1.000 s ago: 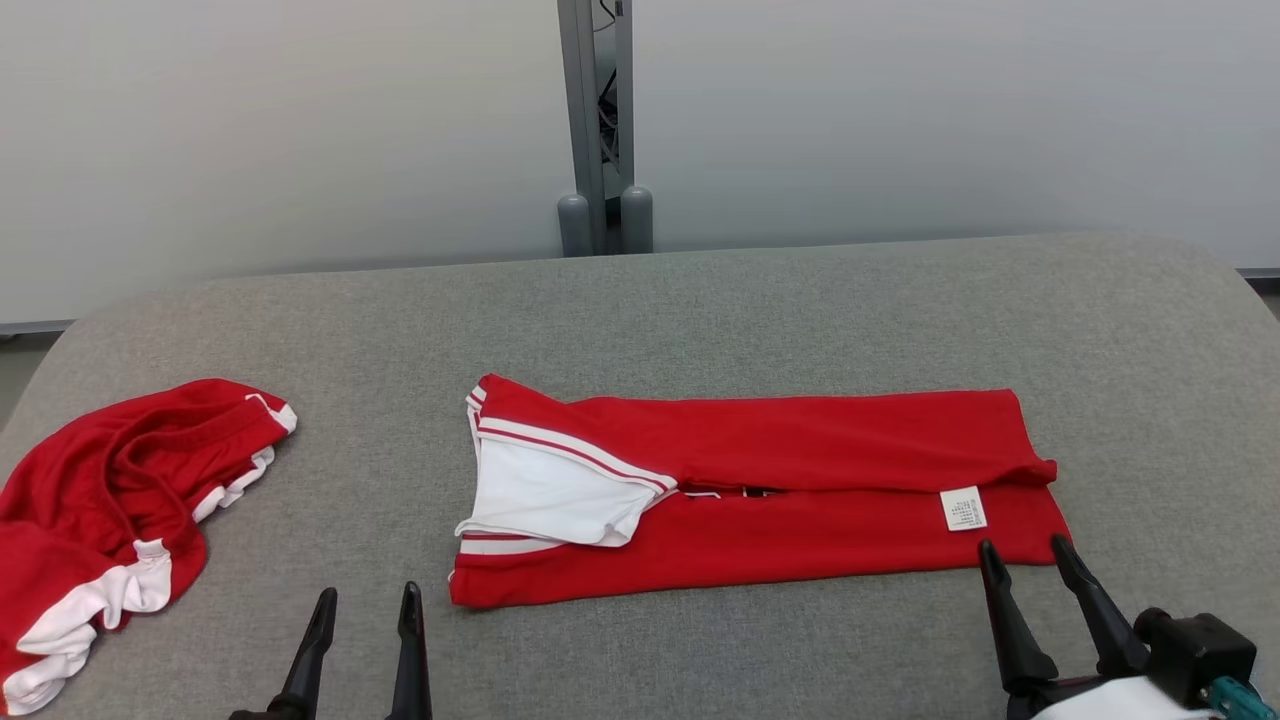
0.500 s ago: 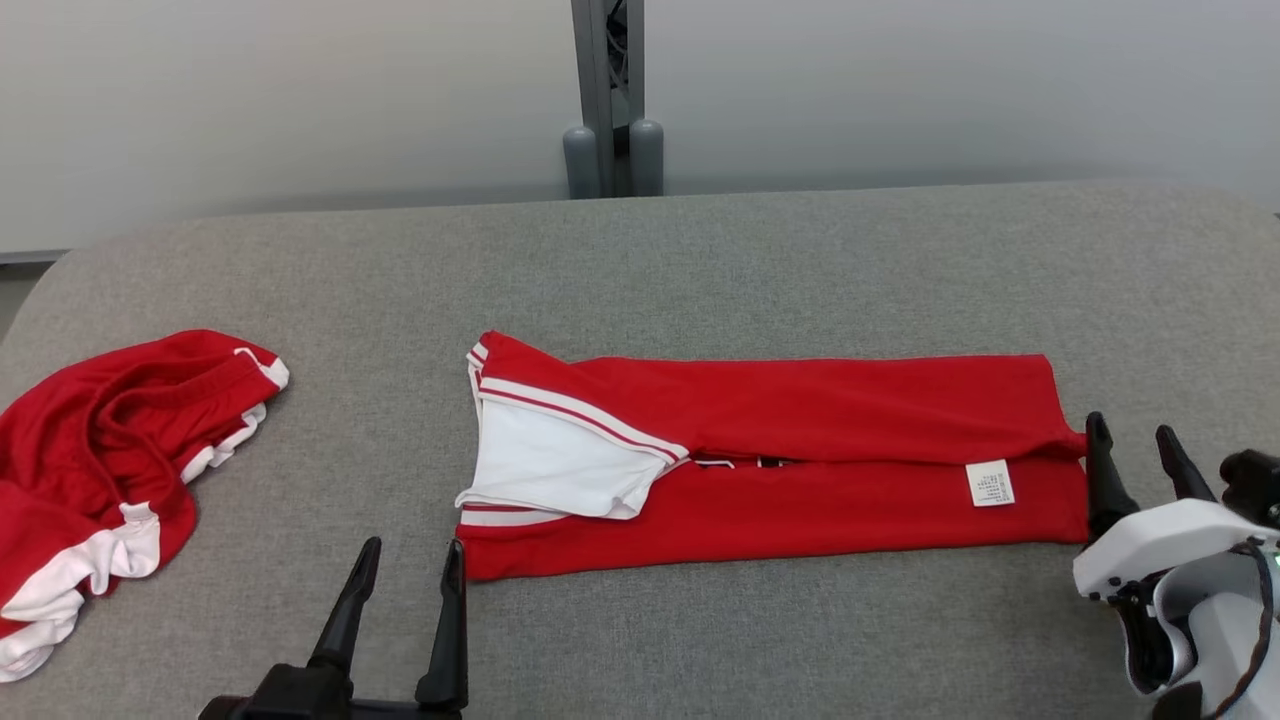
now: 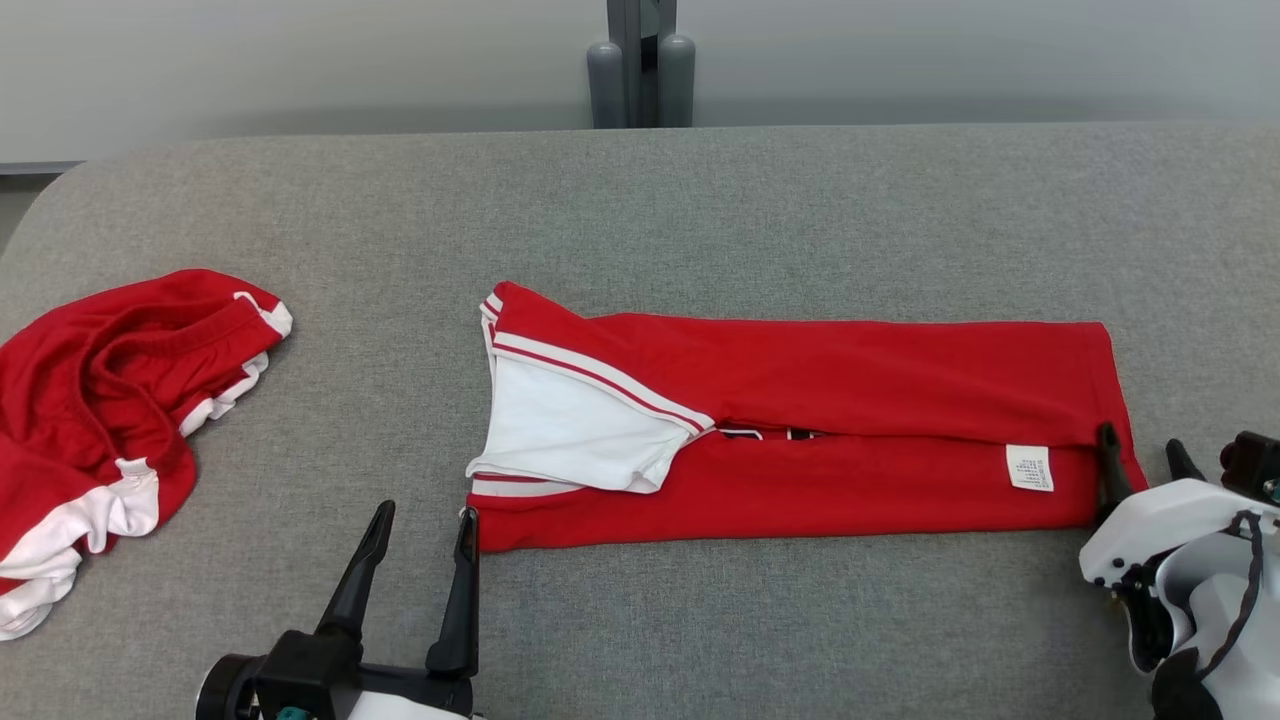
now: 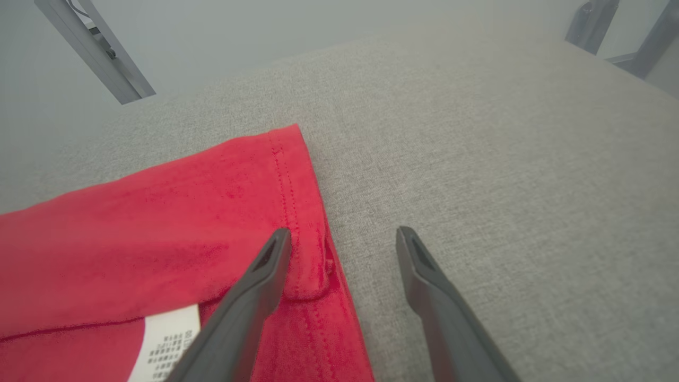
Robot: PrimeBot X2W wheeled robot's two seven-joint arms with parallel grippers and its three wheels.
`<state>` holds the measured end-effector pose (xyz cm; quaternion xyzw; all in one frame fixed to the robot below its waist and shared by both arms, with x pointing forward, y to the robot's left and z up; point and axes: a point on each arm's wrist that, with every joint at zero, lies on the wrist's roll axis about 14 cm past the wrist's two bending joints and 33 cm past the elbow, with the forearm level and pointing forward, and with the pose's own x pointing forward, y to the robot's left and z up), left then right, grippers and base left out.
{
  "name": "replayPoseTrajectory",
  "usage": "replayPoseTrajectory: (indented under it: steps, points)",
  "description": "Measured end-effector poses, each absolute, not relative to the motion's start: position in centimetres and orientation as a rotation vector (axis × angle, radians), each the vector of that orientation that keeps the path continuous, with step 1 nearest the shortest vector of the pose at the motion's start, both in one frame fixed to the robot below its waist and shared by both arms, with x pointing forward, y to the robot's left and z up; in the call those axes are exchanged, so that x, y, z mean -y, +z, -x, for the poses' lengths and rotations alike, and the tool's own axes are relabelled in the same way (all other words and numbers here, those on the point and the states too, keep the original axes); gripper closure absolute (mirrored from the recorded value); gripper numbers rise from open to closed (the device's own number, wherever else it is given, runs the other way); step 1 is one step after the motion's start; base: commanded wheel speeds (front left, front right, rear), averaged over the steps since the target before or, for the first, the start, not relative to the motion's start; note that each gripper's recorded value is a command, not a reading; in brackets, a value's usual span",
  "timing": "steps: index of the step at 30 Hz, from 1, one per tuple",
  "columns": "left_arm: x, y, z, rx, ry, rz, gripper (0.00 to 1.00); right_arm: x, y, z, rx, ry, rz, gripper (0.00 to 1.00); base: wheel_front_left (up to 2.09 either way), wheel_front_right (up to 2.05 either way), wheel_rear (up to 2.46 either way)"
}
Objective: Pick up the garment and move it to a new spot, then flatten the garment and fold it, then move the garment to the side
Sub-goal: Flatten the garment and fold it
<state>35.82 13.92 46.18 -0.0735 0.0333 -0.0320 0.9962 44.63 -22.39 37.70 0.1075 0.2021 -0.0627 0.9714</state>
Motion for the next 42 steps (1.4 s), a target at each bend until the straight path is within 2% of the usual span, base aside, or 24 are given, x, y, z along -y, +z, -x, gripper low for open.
replayPoseTrajectory:
  steps: [12, 13, 14, 15, 16, 17, 26, 39, 42]
  points:
    - [-13.6, 46.8, -35.8, -0.048, -0.080, 0.142, 0.00, 21.4, 36.0, -42.2, -0.457, -0.143, -0.251, 0.00, 0.00, 0.00, 0.00]
    - [-13.6, 46.8, -35.8, -0.046, -0.081, 0.142, 0.00, 21.3, 36.0, -42.1, -0.460, -0.142, -0.254, 0.16, 0.00, 0.00, 0.00]
    - [-13.6, 46.9, -35.8, -0.045, -0.083, 0.142, 0.00, 21.2, 35.9, -42.1, -0.462, -0.143, -0.261, 0.54, 0.00, 0.00, 0.00]
    - [-13.6, 46.9, -35.7, -0.044, -0.082, 0.143, 0.00, 21.0, 35.9, -42.0, -0.464, -0.143, -0.266, 0.54, 0.00, 0.00, 0.00]
    - [-13.6, 47.0, -35.7, -0.042, -0.081, 0.142, 0.00, 20.9, 35.9, -42.1, -0.464, -0.144, -0.272, 0.87, 0.00, 0.00, 0.00]
    - [-13.7, 47.0, -35.7, -0.041, -0.078, 0.142, 0.00, 20.8, 35.9, -42.2, -0.461, -0.144, -0.280, 1.00, 0.00, 0.00, 0.00]
    - [-14.2, 47.2, -35.5, -0.034, -0.062, 0.141, 0.00, 21.5, 37.5, -43.5, -0.395, -0.149, -0.292, 1.00, 0.00, 0.00, 0.00]
    - [-13.5, 47.2, -36.1, -0.035, -0.081, 0.144, 0.00, 27.0, 40.9, -44.7, -0.281, -0.196, -0.198, 1.00, 0.00, 0.00, 0.00]
    - [-13.3, 47.2, -36.2, -0.033, -0.089, 0.145, 0.00, 25.7, 41.6, -45.1, -0.261, -0.158, -0.198, 1.00, 0.00, 0.00, 0.00]
